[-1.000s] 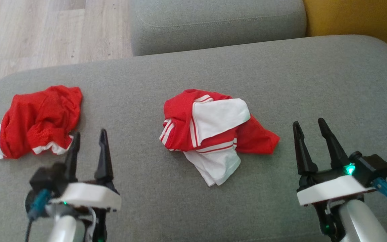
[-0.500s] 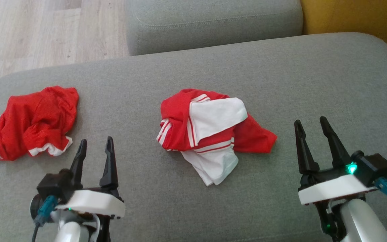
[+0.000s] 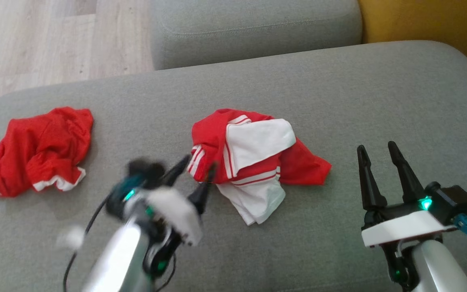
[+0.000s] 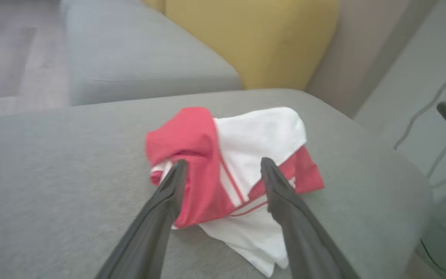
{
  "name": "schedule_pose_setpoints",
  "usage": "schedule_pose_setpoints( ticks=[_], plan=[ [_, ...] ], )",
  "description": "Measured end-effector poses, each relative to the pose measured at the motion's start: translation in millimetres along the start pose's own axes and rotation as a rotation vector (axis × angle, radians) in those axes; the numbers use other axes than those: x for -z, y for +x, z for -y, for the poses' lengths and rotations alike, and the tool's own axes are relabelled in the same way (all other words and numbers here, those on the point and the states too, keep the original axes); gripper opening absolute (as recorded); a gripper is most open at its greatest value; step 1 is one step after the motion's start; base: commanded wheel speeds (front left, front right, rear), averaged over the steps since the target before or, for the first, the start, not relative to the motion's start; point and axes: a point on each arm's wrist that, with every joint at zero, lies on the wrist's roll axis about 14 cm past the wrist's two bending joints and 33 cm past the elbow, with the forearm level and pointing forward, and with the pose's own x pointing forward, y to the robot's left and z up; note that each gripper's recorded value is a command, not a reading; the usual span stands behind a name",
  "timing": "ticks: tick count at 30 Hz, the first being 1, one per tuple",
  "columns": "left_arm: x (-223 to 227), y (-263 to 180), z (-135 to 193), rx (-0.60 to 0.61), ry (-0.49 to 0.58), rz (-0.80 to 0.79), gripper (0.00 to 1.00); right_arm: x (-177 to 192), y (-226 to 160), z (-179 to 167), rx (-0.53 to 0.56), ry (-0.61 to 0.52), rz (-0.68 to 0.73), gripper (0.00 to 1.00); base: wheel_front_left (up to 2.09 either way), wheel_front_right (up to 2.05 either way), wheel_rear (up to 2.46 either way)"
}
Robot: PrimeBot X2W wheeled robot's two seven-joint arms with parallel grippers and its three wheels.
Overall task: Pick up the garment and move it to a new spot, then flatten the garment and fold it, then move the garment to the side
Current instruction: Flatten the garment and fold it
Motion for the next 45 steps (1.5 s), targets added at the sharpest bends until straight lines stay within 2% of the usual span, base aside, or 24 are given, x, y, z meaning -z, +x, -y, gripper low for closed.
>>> schedule_pose_setpoints(
  ticks=[5, 9, 19, 24, 25, 27, 28, 32, 37, 39, 45],
  plan=[
    [10, 26, 39, 0.174, -0.006, -0.248, 1.00, -1, -5, 5, 0.019, -0.002, 0.001, 1.00, 0.00, 0.00, 0.00],
    [23, 31, 64, 0.295, 0.009, -0.374, 1.00, -1, -13, 15, 0.057, -0.002, 0.000, 1.00, 0.00, 0.00, 0.00],
    [64, 58, 32, 0.273, 0.227, -0.551, 1.00, -8, -24, 44, 0.150, -0.017, 0.012, 1.00, 0.00, 0.00, 0.00],
    [73, 66, 23, 0.258, 0.270, -0.571, 1.00, -5, -27, 49, 0.171, -0.017, 0.003, 1.00, 0.00, 0.00, 0.00],
    [74, 67, 20, 0.252, 0.273, -0.570, 0.78, -5, -27, 50, 0.174, -0.016, 0.003, 1.00, 0.00, 0.00, 0.00],
    [74, 68, 17, 0.241, 0.275, -0.568, 0.13, -5, -27, 50, 0.177, -0.012, 0.004, 1.00, 0.00, 0.00, 0.00],
    [72, 70, 14, 0.235, 0.276, -0.563, 0.00, -5, -26, 50, 0.177, -0.010, 0.006, 1.00, 0.00, 0.00, 0.00],
    [56, 77, 14, 0.228, 0.251, -0.517, 0.00, -6, -24, 48, 0.174, -0.005, 0.010, 1.00, 0.00, 0.00, 0.00],
    [14, 87, 4, 0.179, 0.094, -0.392, 0.00, -5, -18, 45, 0.160, -0.002, 0.011, 1.00, 0.00, 0.00, 0.00],
    [-8, 91, -18, 0.112, 0.051, -0.335, 0.00, -5, -16, 43, 0.153, 0.000, 0.012, 1.00, 0.00, 0.00, 0.00],
    [-51, 90, -116, -0.150, 0.043, -0.240, 0.00, 4, -9, 40, 0.138, 0.002, -0.016, 1.00, 0.00, 0.00, 0.00]
  ],
)
